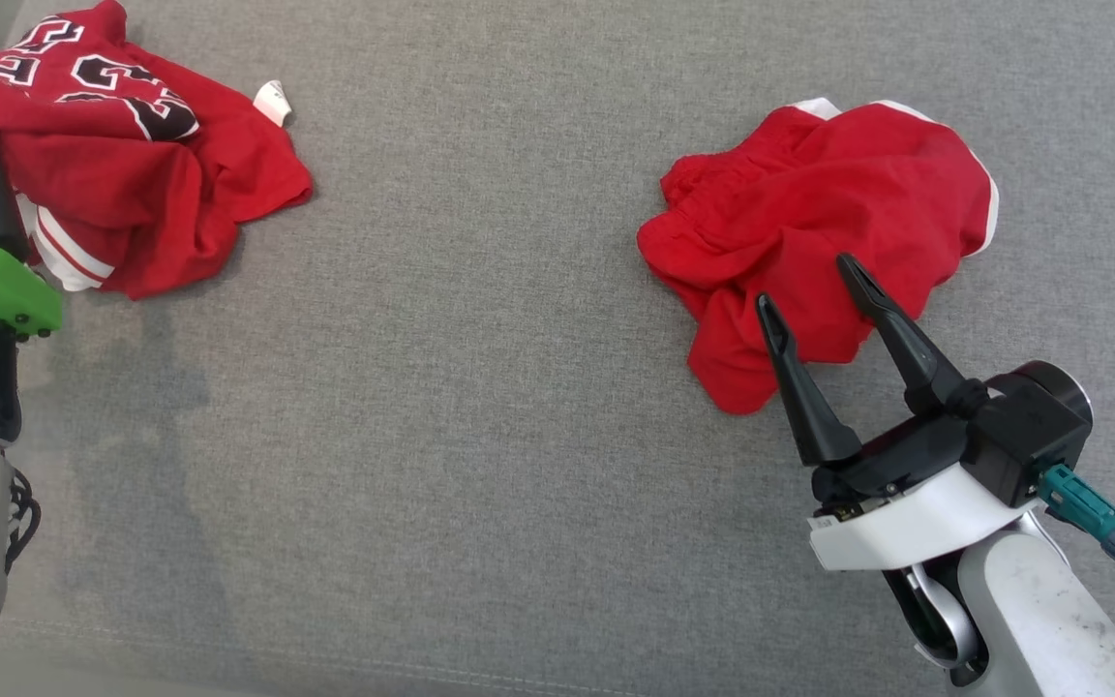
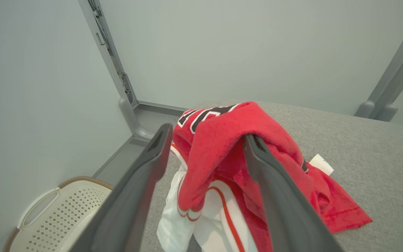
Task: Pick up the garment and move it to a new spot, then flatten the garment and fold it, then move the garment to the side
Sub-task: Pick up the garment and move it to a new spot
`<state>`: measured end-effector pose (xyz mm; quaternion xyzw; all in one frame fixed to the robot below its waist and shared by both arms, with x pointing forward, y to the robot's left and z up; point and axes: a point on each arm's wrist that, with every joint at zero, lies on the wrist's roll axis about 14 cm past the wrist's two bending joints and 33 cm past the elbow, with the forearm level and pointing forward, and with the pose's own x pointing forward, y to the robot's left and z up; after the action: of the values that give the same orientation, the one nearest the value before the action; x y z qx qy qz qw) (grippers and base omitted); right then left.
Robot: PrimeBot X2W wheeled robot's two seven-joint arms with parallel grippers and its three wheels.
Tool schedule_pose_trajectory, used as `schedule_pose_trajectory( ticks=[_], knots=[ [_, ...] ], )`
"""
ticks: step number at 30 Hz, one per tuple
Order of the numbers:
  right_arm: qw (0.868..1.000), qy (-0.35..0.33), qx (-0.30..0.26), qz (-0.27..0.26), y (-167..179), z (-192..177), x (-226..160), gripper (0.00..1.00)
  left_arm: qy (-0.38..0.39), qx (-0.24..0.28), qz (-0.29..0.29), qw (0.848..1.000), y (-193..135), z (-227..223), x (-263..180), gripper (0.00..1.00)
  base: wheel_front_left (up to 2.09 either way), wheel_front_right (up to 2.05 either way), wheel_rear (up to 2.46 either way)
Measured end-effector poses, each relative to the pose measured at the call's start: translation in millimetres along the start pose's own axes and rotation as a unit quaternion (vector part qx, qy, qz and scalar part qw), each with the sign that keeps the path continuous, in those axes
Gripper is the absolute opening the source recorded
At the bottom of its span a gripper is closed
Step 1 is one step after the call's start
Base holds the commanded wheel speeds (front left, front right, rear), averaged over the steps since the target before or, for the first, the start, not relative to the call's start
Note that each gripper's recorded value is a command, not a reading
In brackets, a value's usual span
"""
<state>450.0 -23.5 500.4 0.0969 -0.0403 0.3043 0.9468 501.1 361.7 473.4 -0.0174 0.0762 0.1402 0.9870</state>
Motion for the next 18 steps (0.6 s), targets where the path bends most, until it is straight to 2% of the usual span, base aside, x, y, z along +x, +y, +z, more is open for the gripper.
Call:
schedule_pose_trajectory(
  ticks=[10, 18],
  knots=[
    [0.999, -0.024, -0.012, -0.022, -2.5, 21.8, -10.3, 1.00, -0.114, 0.021, -0.060, 0.991, -31.6, 84.1, -6.5, 1.00, 0.00, 0.00, 0.00],
    [0.995, -0.034, -0.026, -0.085, -27.4, 36.7, -40.7, 1.00, -0.177, 0.011, -0.137, 0.974, -95.4, 119.8, -18.3, 1.00, 0.00, 0.00, 0.00]
  ],
)
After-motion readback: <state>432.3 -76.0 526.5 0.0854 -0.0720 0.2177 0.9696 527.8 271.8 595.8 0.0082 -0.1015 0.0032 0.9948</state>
